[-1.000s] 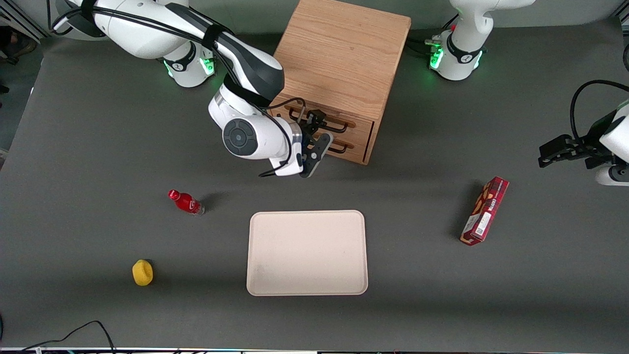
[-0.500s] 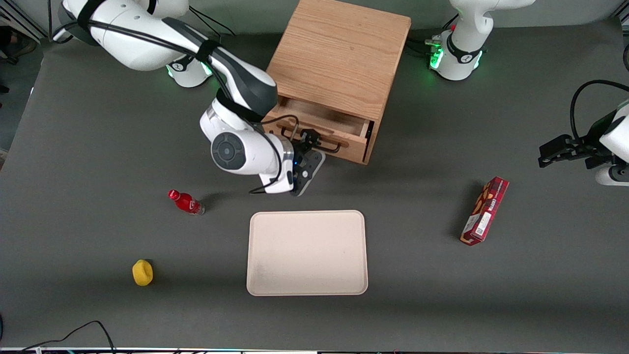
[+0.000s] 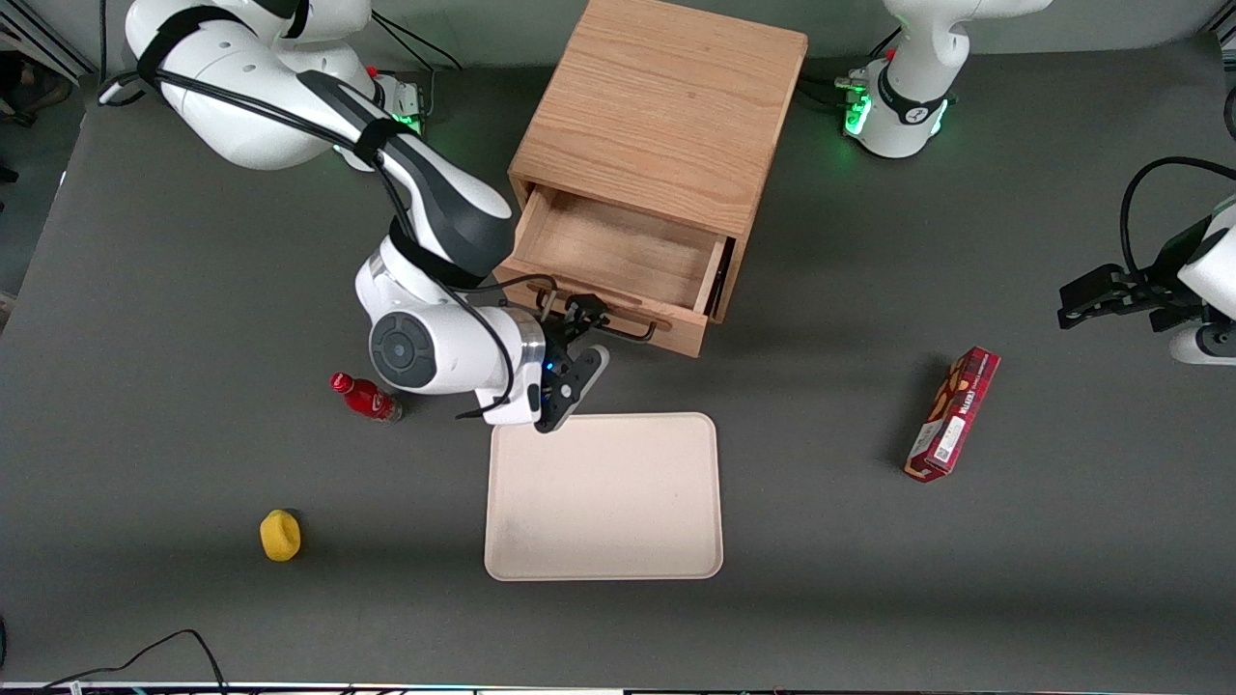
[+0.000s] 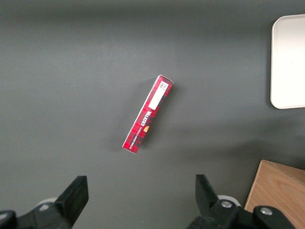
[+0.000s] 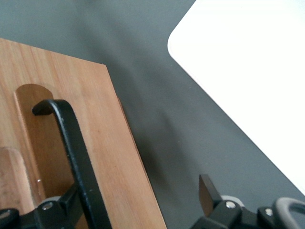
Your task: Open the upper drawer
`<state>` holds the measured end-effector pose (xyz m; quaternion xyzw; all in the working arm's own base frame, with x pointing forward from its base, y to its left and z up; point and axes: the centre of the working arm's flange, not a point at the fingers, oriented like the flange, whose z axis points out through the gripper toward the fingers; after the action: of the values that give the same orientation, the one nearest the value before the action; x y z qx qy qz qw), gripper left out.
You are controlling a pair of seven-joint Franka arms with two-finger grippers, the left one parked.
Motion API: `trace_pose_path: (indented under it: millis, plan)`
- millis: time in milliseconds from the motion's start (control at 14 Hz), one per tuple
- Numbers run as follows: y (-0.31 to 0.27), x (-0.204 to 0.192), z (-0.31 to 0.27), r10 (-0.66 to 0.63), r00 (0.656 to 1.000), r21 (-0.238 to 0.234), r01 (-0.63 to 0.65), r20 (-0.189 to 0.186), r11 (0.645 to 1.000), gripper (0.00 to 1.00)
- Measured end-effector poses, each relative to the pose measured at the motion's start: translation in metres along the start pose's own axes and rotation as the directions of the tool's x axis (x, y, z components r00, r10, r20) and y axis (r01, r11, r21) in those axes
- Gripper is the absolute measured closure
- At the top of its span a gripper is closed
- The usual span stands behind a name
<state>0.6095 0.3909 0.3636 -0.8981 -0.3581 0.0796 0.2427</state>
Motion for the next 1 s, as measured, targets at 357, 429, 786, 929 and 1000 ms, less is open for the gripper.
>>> trace_pose_path:
  millis: [357,429,786,929,1000]
  plan:
    - [0.028,0.005,-0.015,0.027,0.999,-0.011,-0.028,-0.038,1.000,0.00]
    - [0.033,0.006,-0.018,0.018,0.999,-0.015,-0.019,-0.046,1.000,0.00]
    - [0.058,0.009,-0.033,0.010,0.997,-0.034,-0.013,-0.082,0.999,0.00]
    - [0.066,0.012,-0.039,0.012,0.995,-0.034,-0.016,-0.101,0.999,0.00]
    - [0.070,0.013,-0.042,0.007,0.994,-0.036,-0.011,-0.110,0.999,0.00]
